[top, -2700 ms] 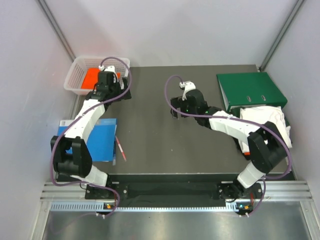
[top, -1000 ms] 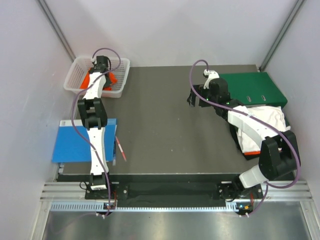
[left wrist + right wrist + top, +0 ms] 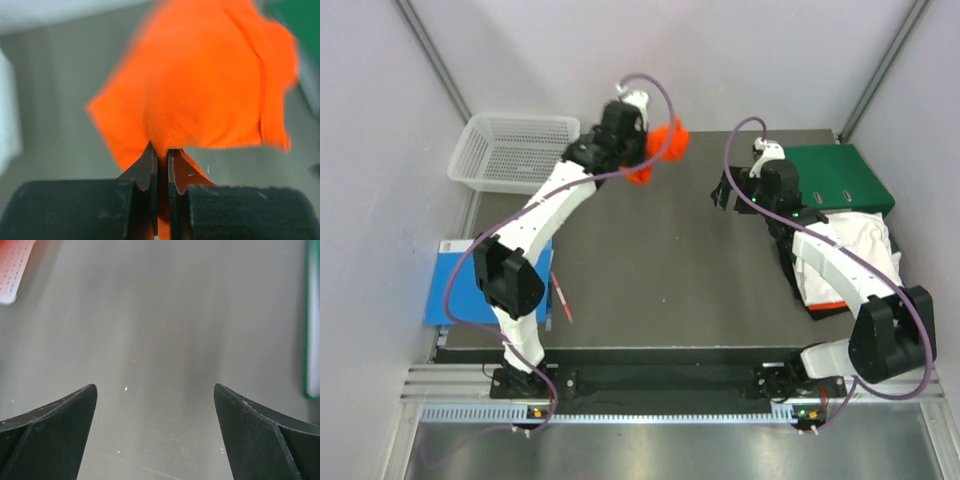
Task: Fold and stack the t-shirts
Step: Move the tshirt to the center of the board
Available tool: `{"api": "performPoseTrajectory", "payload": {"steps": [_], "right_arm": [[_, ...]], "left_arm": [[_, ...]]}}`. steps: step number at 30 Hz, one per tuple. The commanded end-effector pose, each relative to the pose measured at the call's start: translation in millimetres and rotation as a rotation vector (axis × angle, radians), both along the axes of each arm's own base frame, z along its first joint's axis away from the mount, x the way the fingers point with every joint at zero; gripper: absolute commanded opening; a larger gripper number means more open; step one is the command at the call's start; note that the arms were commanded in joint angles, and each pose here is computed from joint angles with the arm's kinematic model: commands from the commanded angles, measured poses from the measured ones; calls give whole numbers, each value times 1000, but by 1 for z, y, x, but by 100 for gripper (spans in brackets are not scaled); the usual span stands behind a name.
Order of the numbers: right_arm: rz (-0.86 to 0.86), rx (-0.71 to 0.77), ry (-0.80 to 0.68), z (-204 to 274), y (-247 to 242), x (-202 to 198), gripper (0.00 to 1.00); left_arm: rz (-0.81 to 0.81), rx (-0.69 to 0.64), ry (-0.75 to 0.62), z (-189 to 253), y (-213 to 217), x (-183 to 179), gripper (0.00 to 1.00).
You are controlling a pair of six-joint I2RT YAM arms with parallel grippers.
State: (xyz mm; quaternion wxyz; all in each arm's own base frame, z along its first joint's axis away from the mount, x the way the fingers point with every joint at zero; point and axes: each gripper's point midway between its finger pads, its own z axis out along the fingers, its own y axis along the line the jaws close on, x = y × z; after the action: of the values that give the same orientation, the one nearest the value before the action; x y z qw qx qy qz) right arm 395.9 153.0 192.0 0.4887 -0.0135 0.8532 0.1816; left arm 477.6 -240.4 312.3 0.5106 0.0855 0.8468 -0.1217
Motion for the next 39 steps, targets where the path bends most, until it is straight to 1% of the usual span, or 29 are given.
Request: {"api": "performPoseTrajectory", "payload": {"steps": [1, 2, 3, 4, 5, 6, 7, 8, 9, 11, 15, 18, 21, 29, 32, 39], "right_arm": [[-90, 23, -63, 26, -27, -8, 99], [-121, 12, -75, 29, -35, -9, 100], [-130, 15, -93, 36, -37, -12, 100], [-137, 8, -94, 35, -41, -14, 100], [-149, -2, -104, 38, -45, -14, 100], [-154, -2, -110, 40, -47, -16, 100], [-153, -3, -110, 39, -47, -17, 100], [-153, -4, -109, 39, -48, -17, 100], [-149, -5, -98, 35, -47, -16, 100], [-139, -1, -82, 30, -44, -15, 100], [-119, 14, -34, 11, -37, -12, 100], [-95, 31, 11, -5, -30, -13, 100], [-84, 37, 40, -13, -27, -14, 100], [-81, 39, 59, -21, -26, -14, 100], [-77, 40, 61, -21, -25, -13, 100], [-88, 37, 60, -21, -29, -15, 100]], "left_arm": [[6, 106, 181, -102, -13, -40, 0], [16, 108, 212, -118, -16, -50, 0], [19, 148, 276, -152, -12, -67, 0], [-7, 159, 310, -166, -19, -81, 0], [-9, 162, 349, -181, -22, -91, 4], [-22, 179, 401, -201, -21, -104, 24], [-30, 198, 414, -207, -24, -113, 53], [-16, 209, 415, -211, -23, -117, 98], [-8, 219, 407, -210, -22, -121, 99], [-21, 193, 379, -203, -28, -123, 99], [-54, 119, 287, -168, -42, -116, 99], [-90, 92, 268, -156, -55, -112, 99], [-145, 62, 247, -147, -73, -117, 99], [-225, -6, 260, -149, -103, -123, 99], [-227, 14, 289, -159, -109, -121, 99], [-324, 36, 348, -175, -139, -142, 99]]}}
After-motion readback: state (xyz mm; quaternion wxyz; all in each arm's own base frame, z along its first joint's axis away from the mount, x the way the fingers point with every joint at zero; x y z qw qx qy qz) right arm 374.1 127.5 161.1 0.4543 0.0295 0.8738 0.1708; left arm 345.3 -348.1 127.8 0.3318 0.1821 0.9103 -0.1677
